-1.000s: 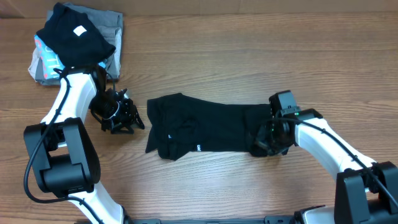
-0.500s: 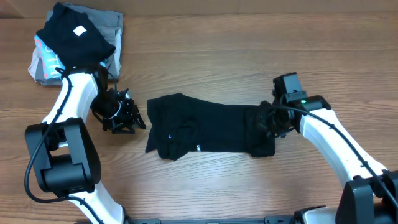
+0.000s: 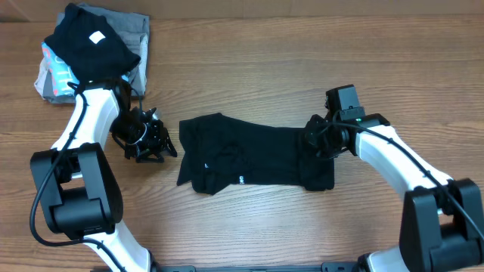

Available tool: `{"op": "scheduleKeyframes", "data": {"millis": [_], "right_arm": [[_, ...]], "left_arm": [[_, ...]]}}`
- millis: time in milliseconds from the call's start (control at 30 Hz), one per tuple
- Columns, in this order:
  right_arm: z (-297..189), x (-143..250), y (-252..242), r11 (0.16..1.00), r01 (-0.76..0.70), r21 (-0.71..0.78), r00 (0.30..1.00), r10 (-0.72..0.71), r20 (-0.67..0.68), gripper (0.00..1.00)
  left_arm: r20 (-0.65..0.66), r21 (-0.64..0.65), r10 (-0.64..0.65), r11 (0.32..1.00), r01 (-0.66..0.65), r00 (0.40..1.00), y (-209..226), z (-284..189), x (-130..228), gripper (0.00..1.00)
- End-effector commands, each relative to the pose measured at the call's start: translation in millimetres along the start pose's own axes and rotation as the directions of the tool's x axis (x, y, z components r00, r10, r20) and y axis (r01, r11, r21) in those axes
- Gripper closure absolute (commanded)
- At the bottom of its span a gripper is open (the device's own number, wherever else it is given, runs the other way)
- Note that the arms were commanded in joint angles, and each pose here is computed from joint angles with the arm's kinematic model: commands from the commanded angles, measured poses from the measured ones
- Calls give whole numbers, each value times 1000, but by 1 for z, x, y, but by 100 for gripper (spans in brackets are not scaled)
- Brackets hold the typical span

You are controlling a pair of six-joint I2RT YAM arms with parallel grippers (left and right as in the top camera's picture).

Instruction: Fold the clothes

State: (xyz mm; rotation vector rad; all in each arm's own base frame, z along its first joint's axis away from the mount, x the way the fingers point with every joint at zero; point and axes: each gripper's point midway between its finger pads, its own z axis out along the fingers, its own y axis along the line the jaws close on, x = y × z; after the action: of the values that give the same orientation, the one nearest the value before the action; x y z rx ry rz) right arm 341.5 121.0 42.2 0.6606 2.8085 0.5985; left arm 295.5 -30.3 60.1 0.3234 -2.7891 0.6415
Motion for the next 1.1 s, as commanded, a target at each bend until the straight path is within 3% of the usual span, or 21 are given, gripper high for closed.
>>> {"op": "scheduleKeyframes", "data": {"millis": [0,200,467,567,633,733,900,1067], "right_arm": [[18,-4,-4,1000,-21,2,1000,21,-4,87],[18,-26,-12,999,-21,46,997,18,78,91],[-60,-51,-7,996,-35,84,996,29,80,96],[-89,-42,-3,996,-3,94,998,-2,63,94],[-101,-24,-9,992,22,123,1000,-25,18,86],[-104,1,-25,982,48,181,996,-34,-81,83],[-83,25,-46,972,71,224,988,-37,-153,83],[-44,49,-55,990,53,131,978,-25,-205,84]], "left_arm": [[5,2,26,1000,-26,1000,-3,-1,2,58],[4,2,27,1000,-27,1000,-4,-1,2,57],[2,-2,32,999,-32,999,-5,0,2,57],[2,-2,32,999,-32,999,-5,0,2,57],[2,-2,31,1000,-31,1000,-5,0,2,57],[3,-2,32,999,-32,999,-5,0,2,57],[9,-2,34,999,-34,999,-5,0,1,57],[8,-2,34,999,-34,999,-5,0,1,55]]}}
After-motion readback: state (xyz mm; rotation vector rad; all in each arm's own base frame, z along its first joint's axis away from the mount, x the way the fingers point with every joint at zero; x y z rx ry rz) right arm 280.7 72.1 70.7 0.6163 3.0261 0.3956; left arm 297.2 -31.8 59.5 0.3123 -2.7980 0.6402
